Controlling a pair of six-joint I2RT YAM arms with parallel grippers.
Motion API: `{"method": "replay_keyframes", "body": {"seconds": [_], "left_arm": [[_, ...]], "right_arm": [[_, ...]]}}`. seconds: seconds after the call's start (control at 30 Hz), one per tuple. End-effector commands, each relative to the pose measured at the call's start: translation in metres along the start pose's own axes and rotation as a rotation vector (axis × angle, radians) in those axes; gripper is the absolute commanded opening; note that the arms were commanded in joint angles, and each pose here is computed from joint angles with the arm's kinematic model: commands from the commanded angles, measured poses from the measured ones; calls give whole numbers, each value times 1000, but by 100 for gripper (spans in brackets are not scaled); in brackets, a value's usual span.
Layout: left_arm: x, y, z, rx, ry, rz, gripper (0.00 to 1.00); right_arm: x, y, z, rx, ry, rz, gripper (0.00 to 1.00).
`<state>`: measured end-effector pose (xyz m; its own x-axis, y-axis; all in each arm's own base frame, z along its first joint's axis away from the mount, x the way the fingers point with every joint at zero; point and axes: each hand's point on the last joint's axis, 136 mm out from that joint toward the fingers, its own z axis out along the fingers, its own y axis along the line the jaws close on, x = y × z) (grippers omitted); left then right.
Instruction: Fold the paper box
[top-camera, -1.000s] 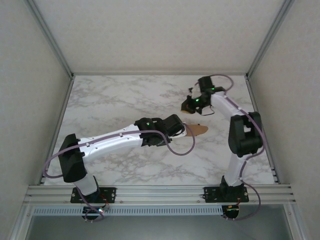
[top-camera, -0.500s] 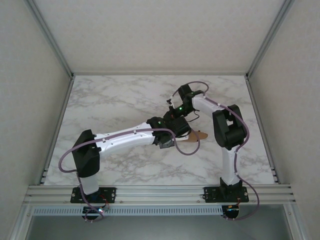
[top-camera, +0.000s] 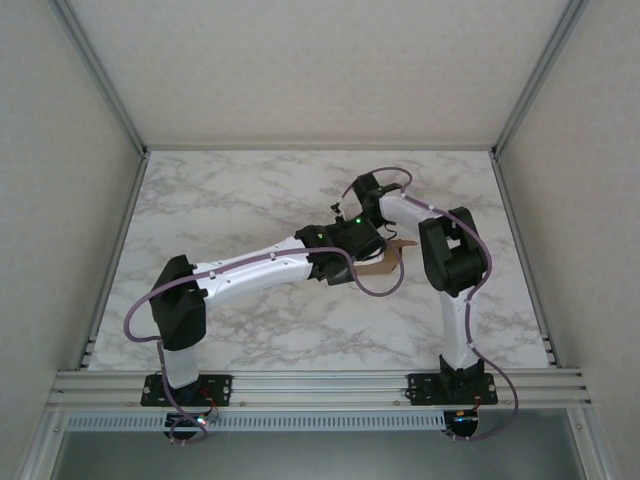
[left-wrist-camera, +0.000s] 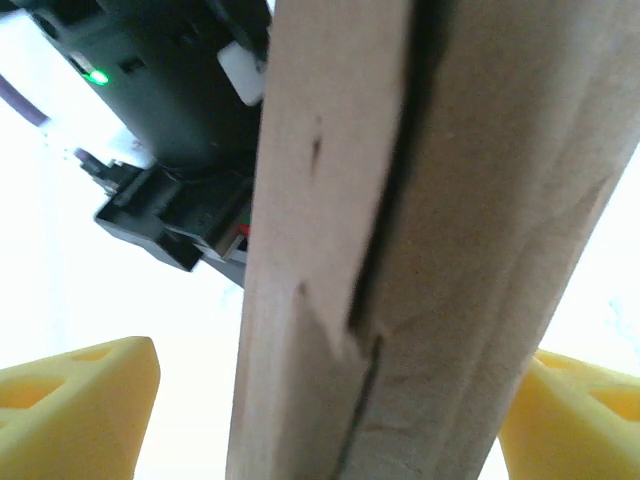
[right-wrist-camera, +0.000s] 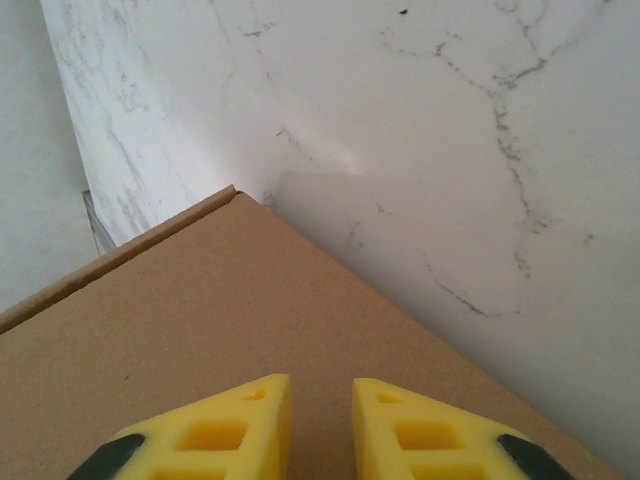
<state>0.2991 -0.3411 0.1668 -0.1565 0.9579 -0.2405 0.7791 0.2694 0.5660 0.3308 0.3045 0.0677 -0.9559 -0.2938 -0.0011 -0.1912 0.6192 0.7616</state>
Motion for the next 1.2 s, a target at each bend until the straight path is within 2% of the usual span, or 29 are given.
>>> {"method": "replay_keyframes", "body": {"seconds": [0.0,0.17,0.23,0.4,0.7,0.97,1.03,1.17], "left_arm": [[-7,23,-2,-70,-16,-8,89],[-6,34,-4,-111,-30,-22,94],[-11,39,-12,-124,-58,-34,100],[-15,50,-25,-177,-98,-49,100],[-22,56,-56,-191,-222,-110,100],[-25,77,-113,-246,-400,-204,100],[-26,89,-133,-272,-472,-276,100],[-22,119,-179,-339,-637,-460,100]], "right_arm": [[-2,3,3,-14,26,-3,26],[-13,0,-8,15,-14,-3,36],[-18,4,-14,13,-42,-15,40],[-27,13,-30,32,-94,-49,49],[-25,17,-36,32,-137,-96,54],[-30,35,-60,49,-224,-166,58],[-30,40,-63,43,-238,-185,59],[-35,43,-84,123,-324,-223,60]]}}
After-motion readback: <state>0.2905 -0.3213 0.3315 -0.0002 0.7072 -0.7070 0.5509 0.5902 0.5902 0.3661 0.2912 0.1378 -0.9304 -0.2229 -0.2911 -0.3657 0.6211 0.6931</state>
